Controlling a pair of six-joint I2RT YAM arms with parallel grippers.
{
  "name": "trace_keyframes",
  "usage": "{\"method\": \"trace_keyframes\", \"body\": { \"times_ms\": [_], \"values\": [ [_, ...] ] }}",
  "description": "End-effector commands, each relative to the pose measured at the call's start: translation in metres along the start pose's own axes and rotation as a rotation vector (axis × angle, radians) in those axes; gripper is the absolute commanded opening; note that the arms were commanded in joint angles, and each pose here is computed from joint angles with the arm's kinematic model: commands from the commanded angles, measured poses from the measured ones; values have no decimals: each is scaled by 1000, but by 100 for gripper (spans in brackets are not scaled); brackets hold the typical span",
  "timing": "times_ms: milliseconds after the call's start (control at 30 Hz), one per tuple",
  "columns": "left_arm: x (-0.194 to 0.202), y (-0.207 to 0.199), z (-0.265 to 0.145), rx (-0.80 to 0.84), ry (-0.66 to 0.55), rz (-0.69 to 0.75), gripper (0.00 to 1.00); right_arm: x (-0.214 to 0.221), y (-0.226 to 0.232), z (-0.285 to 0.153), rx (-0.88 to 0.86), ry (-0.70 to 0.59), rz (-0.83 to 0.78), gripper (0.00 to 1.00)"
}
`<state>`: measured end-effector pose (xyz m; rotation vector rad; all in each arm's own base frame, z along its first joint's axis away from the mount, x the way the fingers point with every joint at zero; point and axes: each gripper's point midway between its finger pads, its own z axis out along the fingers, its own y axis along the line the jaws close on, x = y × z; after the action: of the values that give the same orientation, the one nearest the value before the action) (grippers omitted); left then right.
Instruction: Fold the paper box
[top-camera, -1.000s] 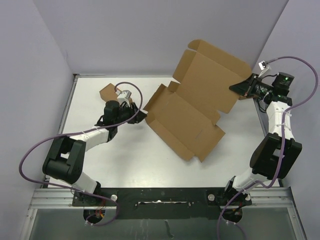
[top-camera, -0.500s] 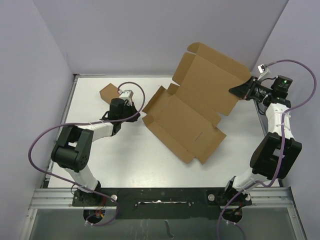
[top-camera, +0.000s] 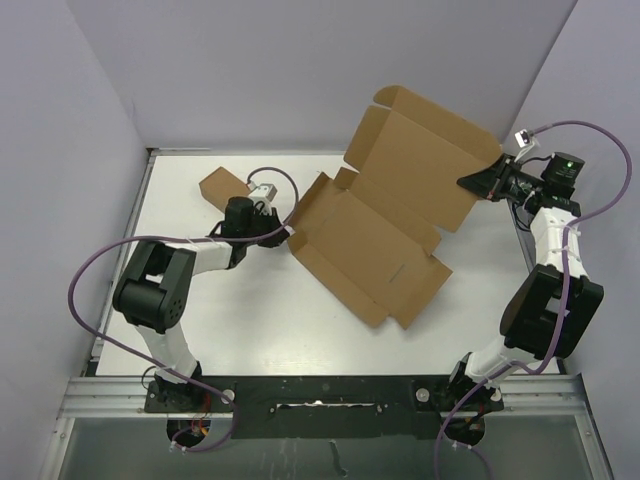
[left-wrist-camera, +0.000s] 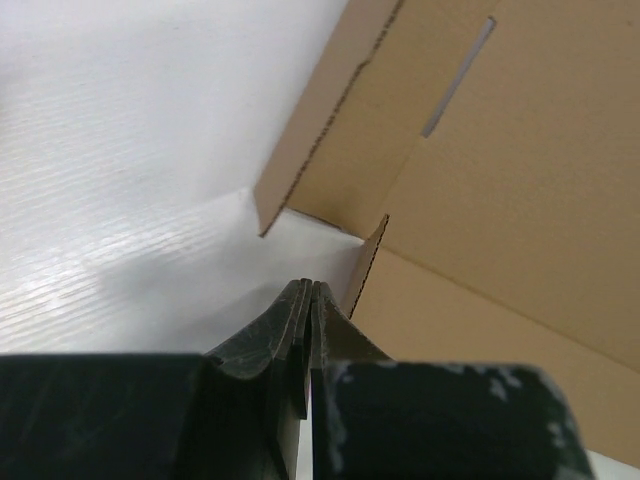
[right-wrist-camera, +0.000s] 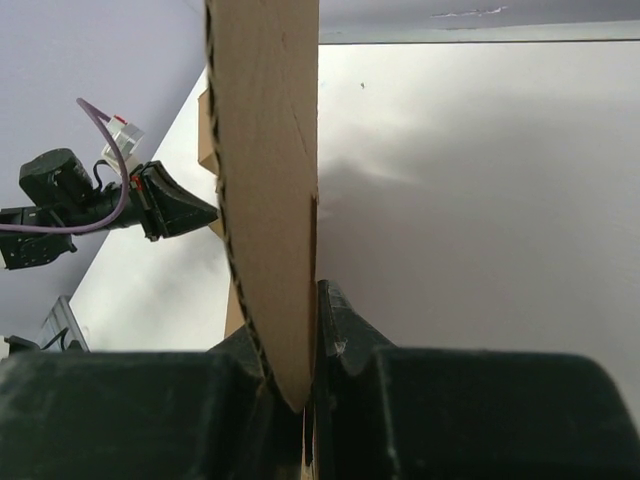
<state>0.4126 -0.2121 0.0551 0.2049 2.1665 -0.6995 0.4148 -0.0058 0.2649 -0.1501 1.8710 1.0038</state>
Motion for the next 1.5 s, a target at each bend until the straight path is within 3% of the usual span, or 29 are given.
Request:
{"method": "trace_keyframes", "body": {
  "times_ms": [0,567,1200,1467],
  "values": [
    [-18,-34,0,140,-59,61,0,-10,9,-4,-30,-26,-63,0],
    [34,-65,0,234,86,101,0,-5,7,-4,-25,-24,-54,0],
    [102,-37,5,90,291,5,0,-4,6,-3,-25,-22,-50,0],
    [104,-32,3,56,298,-7,0,-3,6,-5,-26,-24,-50,0]
  ]
}}
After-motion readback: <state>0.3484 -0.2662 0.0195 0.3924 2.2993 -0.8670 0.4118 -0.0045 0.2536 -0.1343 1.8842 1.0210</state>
